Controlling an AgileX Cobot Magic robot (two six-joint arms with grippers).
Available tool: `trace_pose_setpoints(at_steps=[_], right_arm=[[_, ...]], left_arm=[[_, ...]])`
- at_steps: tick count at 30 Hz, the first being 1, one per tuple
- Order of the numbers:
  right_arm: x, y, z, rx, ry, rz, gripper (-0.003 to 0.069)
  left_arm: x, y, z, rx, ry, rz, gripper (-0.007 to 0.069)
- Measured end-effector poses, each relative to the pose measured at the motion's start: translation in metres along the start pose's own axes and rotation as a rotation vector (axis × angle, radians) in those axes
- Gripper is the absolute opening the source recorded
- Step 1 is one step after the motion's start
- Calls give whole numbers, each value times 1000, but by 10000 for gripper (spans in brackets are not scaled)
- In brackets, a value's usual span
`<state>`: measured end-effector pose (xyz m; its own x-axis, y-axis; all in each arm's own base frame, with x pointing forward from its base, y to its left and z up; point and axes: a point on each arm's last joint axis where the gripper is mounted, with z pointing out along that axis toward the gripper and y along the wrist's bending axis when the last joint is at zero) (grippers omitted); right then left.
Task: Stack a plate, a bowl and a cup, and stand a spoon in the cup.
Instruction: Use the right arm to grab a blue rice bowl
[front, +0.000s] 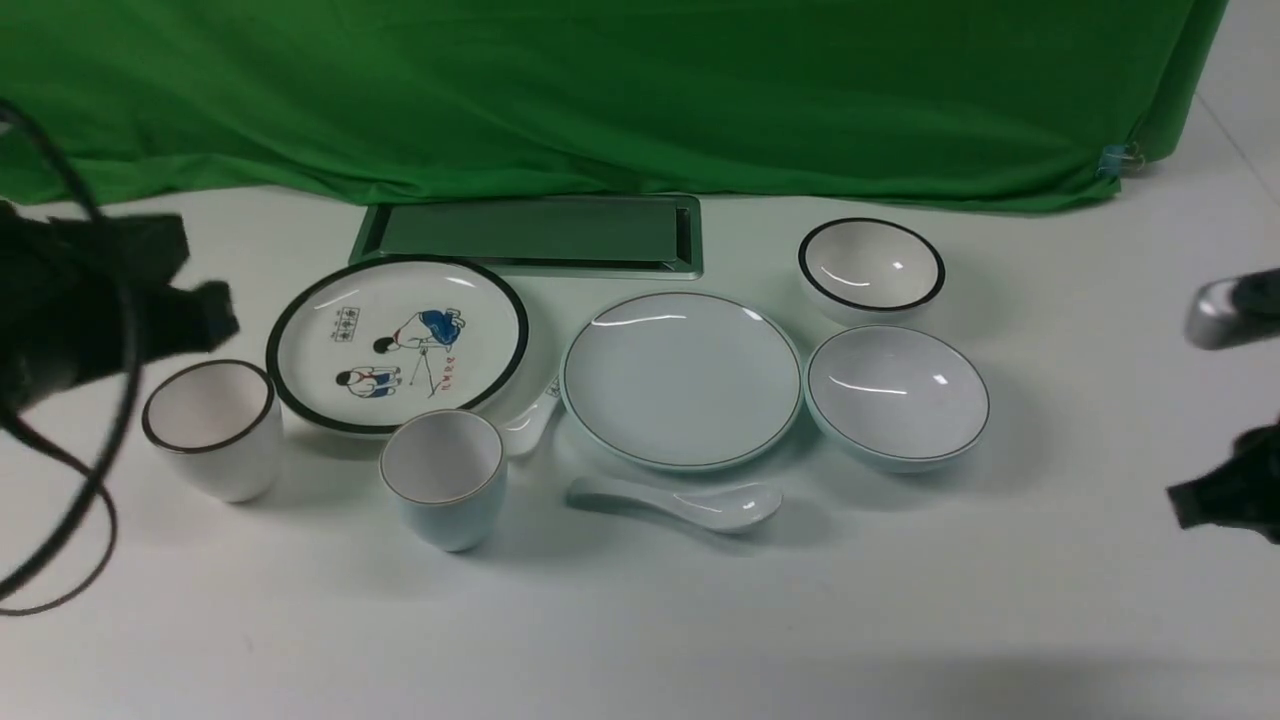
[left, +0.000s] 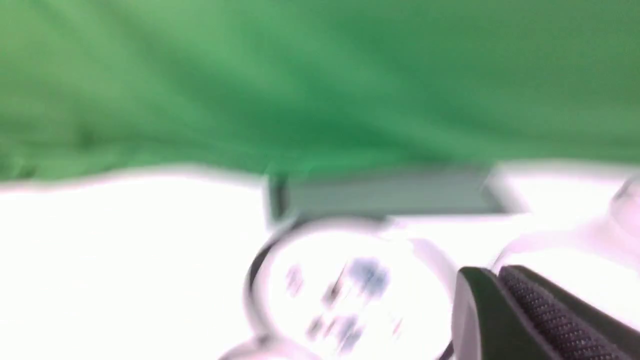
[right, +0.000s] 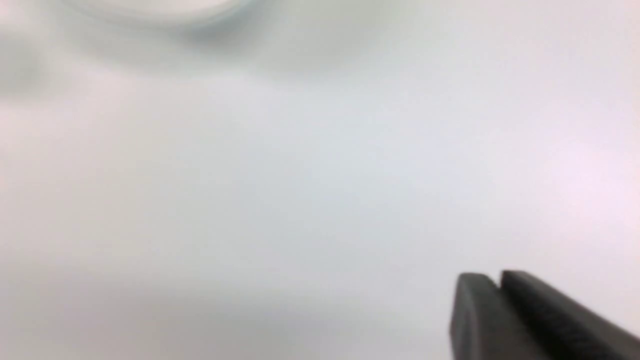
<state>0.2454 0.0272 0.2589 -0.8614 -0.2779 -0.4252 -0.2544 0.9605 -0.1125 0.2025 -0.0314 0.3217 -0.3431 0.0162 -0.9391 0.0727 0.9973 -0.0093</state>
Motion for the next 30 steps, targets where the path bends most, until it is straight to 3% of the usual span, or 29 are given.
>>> trace_pose_setpoints(at_steps=[3,5,8,10,14,19,25,30], right_arm=[[-41,8,22,-31,37,-41,272],[-64,11,35,-48,31,-39,376],[-96,13,60,-81,12,-7,454],[-105,14,70,-90,11,4,458],[-126,15,107,-100,19,35,422],[-128,17,140,-103,42,44,296],[-130,19,144,-115,47,41,99],[-147,24,113,-152,18,4,76]], left_arm=[[7,-14,17,-10,284,95,-8],[13,-24,27,38,451,135,-8],[20,-38,40,140,566,130,-8],[22,-41,45,163,583,126,-8],[26,-46,56,186,589,109,-8],[26,-48,62,191,561,97,42],[23,-48,64,189,526,74,201],[21,-50,70,182,481,24,369]])
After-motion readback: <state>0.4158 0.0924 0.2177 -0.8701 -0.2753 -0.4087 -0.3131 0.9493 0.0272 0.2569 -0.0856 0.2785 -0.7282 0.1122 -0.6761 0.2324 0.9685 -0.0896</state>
